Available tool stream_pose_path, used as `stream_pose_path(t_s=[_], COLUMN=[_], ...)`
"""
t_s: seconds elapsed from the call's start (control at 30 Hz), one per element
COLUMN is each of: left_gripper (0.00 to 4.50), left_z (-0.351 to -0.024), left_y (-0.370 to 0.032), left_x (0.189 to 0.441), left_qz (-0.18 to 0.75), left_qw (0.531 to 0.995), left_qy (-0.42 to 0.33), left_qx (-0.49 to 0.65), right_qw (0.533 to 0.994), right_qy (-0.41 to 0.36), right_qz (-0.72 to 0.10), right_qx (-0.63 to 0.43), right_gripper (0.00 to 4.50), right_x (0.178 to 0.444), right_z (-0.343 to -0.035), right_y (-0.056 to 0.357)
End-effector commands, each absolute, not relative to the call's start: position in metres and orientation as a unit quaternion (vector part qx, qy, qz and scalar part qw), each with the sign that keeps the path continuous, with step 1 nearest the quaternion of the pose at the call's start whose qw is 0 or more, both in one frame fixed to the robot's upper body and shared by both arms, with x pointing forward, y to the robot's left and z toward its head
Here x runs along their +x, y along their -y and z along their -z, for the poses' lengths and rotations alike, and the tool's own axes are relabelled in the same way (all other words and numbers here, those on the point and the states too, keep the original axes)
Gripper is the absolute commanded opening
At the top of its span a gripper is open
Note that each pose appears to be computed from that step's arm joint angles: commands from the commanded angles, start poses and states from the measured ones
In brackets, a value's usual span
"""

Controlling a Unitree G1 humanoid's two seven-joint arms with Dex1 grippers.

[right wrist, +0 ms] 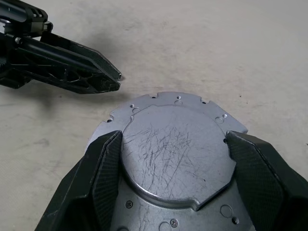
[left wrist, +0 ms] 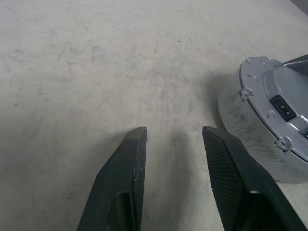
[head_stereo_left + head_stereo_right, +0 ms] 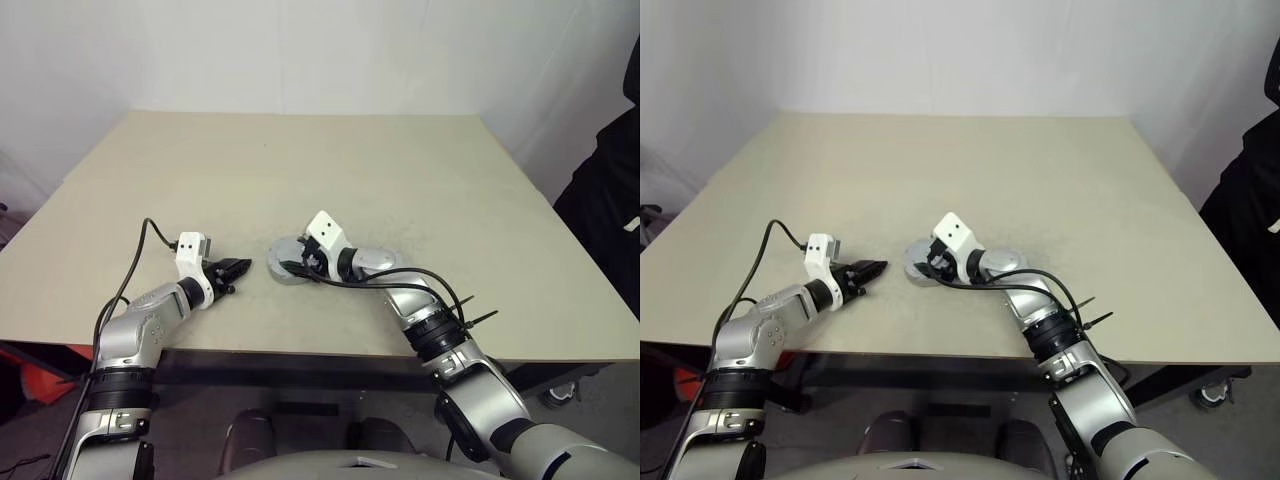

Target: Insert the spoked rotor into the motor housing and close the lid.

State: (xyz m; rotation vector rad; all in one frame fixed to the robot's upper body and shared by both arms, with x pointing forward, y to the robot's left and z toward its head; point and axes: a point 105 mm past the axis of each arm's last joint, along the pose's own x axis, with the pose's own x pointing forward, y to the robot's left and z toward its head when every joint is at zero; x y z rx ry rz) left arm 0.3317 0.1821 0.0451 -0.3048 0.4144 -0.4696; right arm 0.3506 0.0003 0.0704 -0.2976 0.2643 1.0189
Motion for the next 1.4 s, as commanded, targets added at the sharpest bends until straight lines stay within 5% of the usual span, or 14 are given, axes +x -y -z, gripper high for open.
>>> stream_pose_path(t_s=[0.03,0.47,1.4], left_gripper=[1.94,1.94,1.94], left_z=[-0.056,-0.056,-0.055], left_y=[-0.183,-0.178,-0.176], left_x=[0.334,0.333,0.334], left_qz=[0.232,0.235,0.237], left_qw=[0.945,0.943,0.943], left_qy=[-0.182,-0.182,-0.183], left_qx=[-0.143,-0.147,-0.147], right_qw=[0.851,0.828,0.834], right_qy=[-0.132,-0.178,-0.118], right_qz=[-0.486,-0.501,-0.528], right_qx=[-0.150,-0.176,-0.106], right_gripper=[3.02,3.02,3.02], right_x=[0.351,0.340,0.338], right_z=[-0.067,-0.040,-0.090], right_y=[-0.002,0.002,-0.015])
